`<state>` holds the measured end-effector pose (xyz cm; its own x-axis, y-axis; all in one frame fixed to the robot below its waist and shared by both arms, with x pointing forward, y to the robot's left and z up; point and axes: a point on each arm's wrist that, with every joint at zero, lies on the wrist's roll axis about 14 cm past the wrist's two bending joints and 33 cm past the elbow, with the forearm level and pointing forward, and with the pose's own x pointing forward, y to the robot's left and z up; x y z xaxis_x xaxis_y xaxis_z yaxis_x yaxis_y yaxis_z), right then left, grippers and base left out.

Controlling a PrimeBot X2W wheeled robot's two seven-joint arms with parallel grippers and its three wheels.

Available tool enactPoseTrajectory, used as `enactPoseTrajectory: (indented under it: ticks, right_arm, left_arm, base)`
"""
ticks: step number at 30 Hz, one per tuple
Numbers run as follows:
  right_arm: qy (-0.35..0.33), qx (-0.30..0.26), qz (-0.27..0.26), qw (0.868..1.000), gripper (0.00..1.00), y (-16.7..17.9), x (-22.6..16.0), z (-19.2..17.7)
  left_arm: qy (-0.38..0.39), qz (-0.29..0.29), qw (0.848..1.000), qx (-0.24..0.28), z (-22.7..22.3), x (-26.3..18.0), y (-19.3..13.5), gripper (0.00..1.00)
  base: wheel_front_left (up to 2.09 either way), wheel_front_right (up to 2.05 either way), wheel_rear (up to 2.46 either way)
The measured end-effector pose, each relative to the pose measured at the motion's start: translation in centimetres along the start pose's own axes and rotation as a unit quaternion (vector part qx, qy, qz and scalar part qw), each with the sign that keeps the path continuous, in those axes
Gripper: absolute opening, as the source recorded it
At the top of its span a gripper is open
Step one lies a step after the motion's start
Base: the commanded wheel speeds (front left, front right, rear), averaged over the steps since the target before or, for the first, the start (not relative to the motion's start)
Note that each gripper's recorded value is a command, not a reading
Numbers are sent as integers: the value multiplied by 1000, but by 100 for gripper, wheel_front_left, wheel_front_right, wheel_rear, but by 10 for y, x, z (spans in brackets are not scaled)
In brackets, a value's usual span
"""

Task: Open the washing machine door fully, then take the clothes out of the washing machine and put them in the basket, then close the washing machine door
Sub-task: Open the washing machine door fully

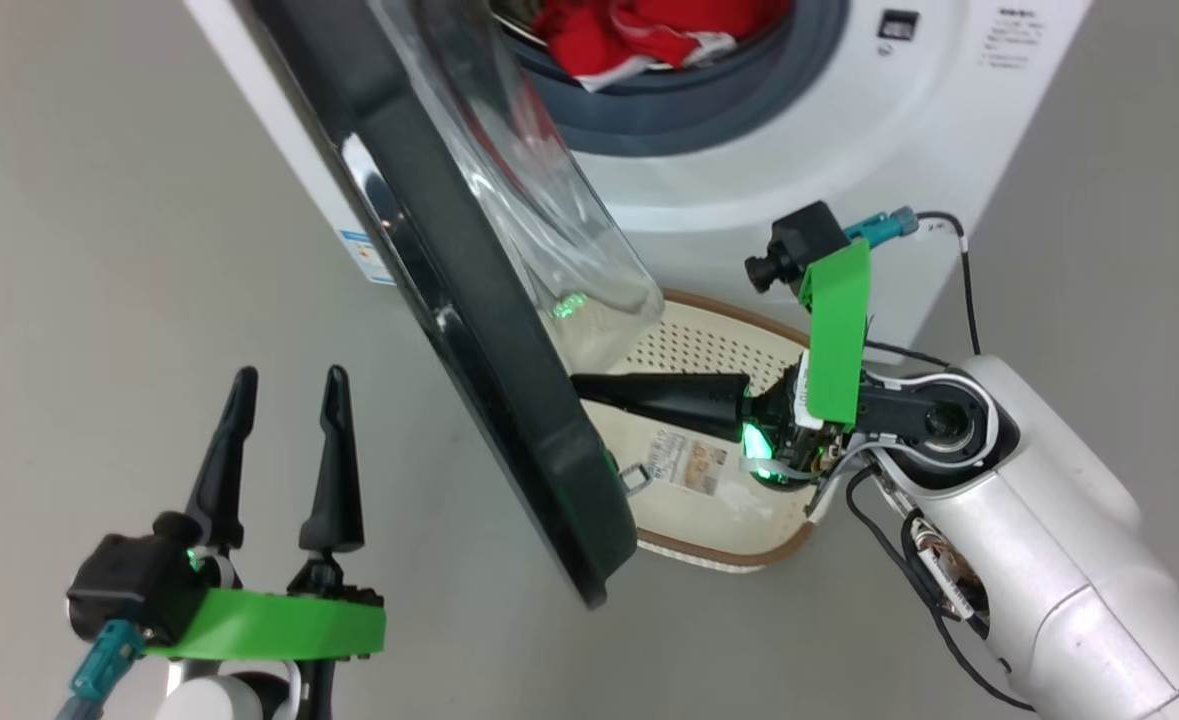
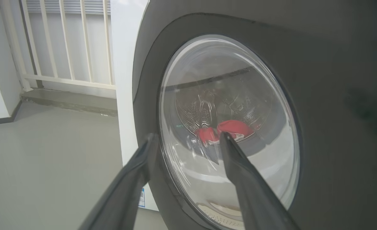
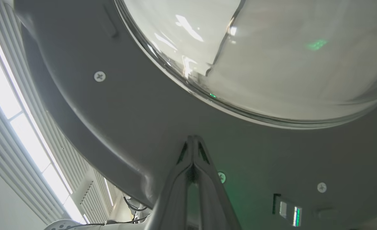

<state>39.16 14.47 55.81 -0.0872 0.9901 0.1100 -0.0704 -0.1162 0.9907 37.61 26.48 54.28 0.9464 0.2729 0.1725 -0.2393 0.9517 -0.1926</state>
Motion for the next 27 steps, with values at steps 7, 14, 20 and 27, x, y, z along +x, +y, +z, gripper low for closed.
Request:
enactPoseTrajectory:
  ticks: [7, 14, 20, 27]
  right_arm:
    - [35, -1, 0, 999, 0, 5, 23, -20]
    - [68, -4, -5, 998, 0, 8, 44, -41]
    - [98, -20, -23, 995, 0, 7, 60, -59]
    - [114, -23, -41, 992, 0, -1, 70, -68]
  left_arm:
    - [-16, 36, 999, 4, 17, -20, 25, 100]
    - [-3, 76, 997, 1, 15, -50, 51, 100]
    - [-7, 106, 994, 2, 21, -70, 71, 100]
    - [-12, 133, 991, -2, 25, -84, 87, 100]
  base:
    - [0, 0, 0]
    - [0, 0, 0]
    - [0, 0, 0]
    - [0, 0, 0]
